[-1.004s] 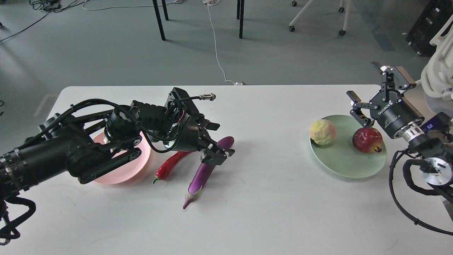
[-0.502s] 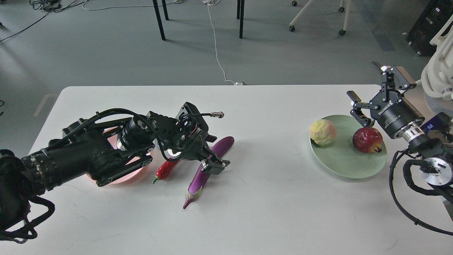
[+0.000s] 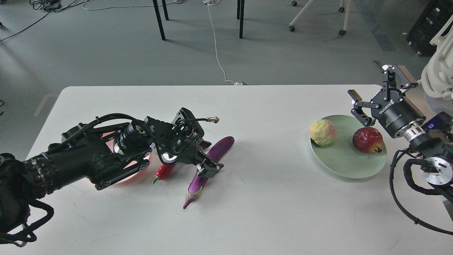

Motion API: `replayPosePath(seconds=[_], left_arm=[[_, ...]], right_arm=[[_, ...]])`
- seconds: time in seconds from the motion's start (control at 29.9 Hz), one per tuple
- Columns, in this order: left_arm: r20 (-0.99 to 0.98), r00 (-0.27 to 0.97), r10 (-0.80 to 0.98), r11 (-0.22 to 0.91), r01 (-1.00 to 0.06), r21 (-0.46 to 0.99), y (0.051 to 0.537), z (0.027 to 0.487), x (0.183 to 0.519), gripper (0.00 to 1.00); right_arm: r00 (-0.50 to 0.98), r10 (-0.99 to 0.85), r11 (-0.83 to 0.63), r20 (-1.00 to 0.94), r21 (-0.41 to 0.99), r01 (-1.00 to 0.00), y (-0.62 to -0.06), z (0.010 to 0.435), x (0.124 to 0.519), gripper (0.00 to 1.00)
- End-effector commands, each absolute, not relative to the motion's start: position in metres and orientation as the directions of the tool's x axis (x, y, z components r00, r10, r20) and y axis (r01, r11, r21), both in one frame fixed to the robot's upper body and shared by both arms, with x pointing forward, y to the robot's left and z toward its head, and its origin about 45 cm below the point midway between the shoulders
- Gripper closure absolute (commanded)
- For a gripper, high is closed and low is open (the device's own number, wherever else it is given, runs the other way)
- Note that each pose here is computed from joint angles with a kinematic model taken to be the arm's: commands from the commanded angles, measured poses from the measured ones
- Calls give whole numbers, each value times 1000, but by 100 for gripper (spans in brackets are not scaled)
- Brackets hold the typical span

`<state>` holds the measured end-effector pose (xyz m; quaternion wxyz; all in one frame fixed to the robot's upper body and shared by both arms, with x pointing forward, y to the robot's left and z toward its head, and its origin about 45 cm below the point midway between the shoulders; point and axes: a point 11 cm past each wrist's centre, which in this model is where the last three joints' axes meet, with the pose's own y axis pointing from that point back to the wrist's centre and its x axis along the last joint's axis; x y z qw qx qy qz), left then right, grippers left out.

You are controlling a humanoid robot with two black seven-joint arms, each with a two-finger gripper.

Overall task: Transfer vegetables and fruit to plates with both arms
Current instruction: 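Reach the left gripper over and grasp the purple eggplant, then lift the eggplant and lower it onto the pink plate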

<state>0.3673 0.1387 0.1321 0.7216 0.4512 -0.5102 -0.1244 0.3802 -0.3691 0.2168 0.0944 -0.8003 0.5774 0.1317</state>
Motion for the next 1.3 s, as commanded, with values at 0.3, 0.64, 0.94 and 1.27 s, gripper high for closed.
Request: replayPosePath(seconds=[0.3, 0.64, 0.94, 1.27], left_arm=[[606, 476, -637, 555, -263, 789, 139, 127, 362, 80], [636, 531, -559, 597, -274, 754, 124, 152, 360, 92], [660, 685, -306, 556, -434, 709, 182, 221, 400, 91], [598, 775, -204, 335, -519, 787, 338, 217, 388, 90]], right_arm=[[297, -900, -315, -321, 4, -949, -369, 216, 379, 2], [295, -900, -313, -320, 4, -950, -370, 216, 379, 2], [296, -902, -313, -313, 6, -950, -371, 217, 379, 2], [301, -904, -320, -305, 12, -947, -370, 215, 378, 2]])
